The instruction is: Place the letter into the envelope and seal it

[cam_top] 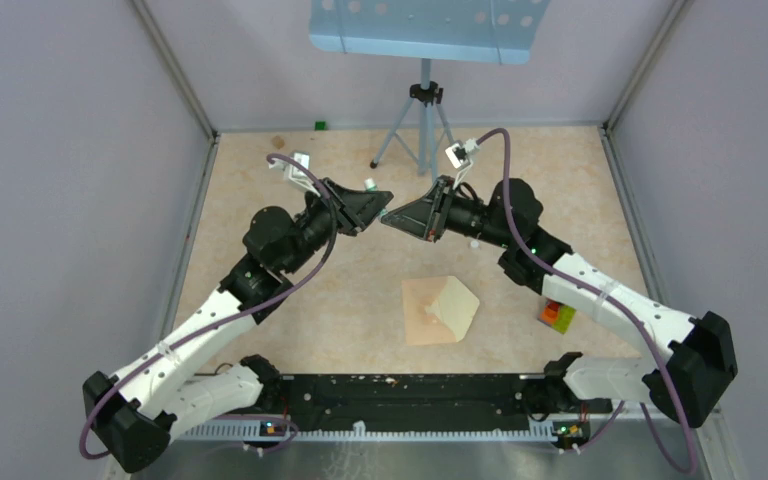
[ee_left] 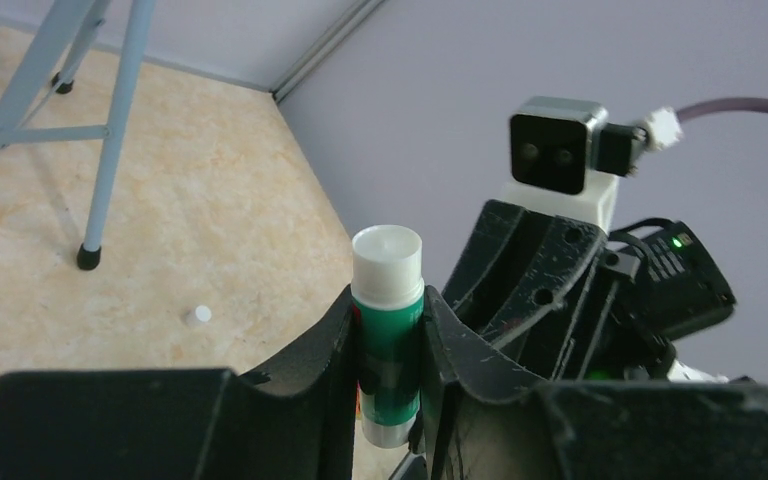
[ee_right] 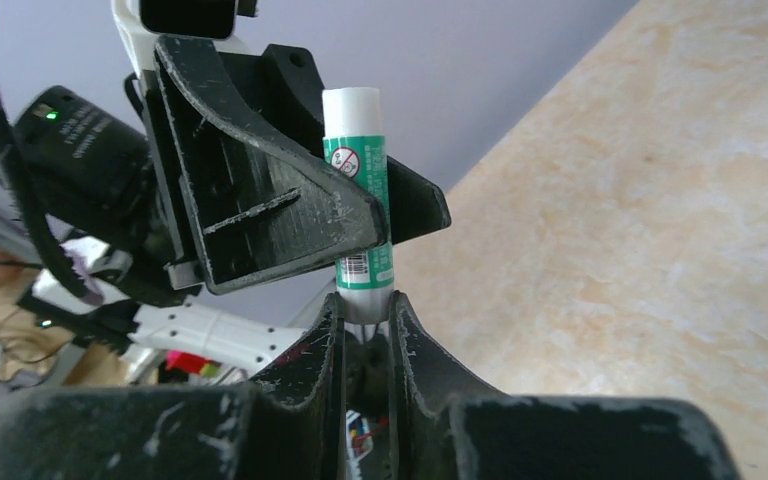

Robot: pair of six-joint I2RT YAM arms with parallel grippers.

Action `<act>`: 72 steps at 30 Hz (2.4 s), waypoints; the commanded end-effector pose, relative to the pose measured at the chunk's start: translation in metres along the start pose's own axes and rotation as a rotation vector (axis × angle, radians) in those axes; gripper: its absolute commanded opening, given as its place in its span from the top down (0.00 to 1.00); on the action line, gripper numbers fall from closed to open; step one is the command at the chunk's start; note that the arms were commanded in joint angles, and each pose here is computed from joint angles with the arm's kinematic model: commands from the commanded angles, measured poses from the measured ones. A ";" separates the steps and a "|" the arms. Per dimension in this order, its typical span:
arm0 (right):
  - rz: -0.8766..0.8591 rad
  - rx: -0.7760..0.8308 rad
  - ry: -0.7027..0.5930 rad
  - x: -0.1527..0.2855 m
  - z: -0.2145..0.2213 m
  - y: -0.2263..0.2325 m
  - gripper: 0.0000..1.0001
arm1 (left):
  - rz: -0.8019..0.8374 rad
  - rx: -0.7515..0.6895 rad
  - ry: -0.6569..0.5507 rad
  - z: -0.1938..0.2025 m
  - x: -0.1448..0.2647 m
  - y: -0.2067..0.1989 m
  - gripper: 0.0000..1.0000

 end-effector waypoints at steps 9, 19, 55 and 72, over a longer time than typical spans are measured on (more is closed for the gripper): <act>-0.087 -0.019 -0.120 0.023 -0.036 0.015 0.57 | 0.144 -0.081 -0.002 -0.003 0.016 -0.024 1.00; 0.386 0.365 -0.049 0.017 -0.019 0.006 0.42 | -0.102 -0.026 -0.075 -0.019 -0.004 -0.003 1.00; -0.023 0.130 -0.045 -0.001 -0.034 0.012 0.93 | 0.222 -0.169 0.003 -0.013 0.017 -0.052 1.00; -0.162 0.002 -0.056 0.014 -0.043 0.019 0.48 | 0.177 -0.189 -0.040 -0.020 0.028 -0.049 1.00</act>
Point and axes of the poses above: each gripper's point midway between its finger pads, its own x axis back along the fingers, its own y axis along the line the jaws close on, z = x × y, the point moved 4 cm from there along x, back along the fingers, and after that the axes turned 11 degrees about x, right-handed, at the moved point
